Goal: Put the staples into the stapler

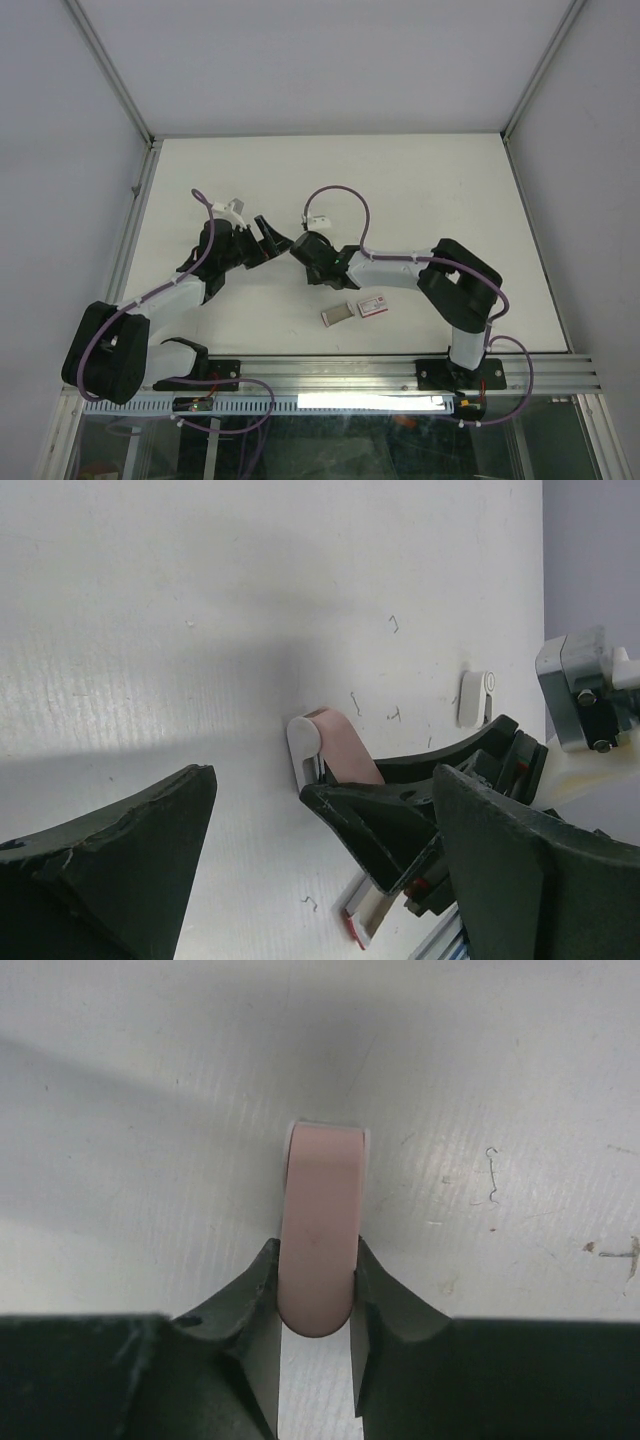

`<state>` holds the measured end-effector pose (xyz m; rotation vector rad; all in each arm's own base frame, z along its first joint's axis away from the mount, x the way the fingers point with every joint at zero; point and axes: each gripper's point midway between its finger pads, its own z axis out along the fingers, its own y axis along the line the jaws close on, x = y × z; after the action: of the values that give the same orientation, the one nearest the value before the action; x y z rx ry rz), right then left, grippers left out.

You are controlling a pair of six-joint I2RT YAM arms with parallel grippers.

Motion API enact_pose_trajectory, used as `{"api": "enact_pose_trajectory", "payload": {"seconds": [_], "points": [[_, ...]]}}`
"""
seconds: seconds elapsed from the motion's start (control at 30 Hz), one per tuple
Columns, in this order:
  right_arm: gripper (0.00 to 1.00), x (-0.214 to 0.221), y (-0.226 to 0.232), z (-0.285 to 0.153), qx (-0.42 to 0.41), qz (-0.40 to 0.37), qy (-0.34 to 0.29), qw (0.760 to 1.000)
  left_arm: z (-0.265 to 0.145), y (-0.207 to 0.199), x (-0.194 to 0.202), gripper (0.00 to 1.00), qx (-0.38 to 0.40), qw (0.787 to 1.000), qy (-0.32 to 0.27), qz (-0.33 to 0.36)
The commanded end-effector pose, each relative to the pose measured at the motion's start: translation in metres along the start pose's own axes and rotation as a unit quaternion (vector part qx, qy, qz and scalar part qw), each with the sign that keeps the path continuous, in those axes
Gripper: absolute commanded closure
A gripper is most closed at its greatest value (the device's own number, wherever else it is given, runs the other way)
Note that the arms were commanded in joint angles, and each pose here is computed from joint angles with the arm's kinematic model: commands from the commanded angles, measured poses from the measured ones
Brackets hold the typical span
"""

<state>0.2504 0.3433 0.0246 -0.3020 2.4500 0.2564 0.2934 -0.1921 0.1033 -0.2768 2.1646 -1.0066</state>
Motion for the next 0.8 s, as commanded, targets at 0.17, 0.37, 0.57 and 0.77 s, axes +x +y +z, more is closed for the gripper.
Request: {"api": "enact_pose_trajectory", "payload": {"seconds": [0.17,0.37,0.57,0.77], "points": [[0.94,-0.034,0.008,-0.029,-0.066,-0.013,-0.079,0.995,-0.002,-0.026,0.016,0.1,0.087,0.995,0.028,-0.036],[0.96,-0.055,0.022,-0.083,-0.196,-0.074,-0.155,0.965,-0.006,-0.063,0.028,0.1,0.151,0.986,0.056,-0.051],[0.98,-0.055,0.023,-0.119,-0.258,-0.13,-0.206,0.935,-0.014,-0.105,0.028,0.11,0.209,0.974,0.067,-0.057],[0.99,-0.056,0.021,-0.134,-0.273,-0.14,-0.226,0.925,-0.018,-0.122,0.029,0.18,0.226,0.97,0.073,-0.056]]}}
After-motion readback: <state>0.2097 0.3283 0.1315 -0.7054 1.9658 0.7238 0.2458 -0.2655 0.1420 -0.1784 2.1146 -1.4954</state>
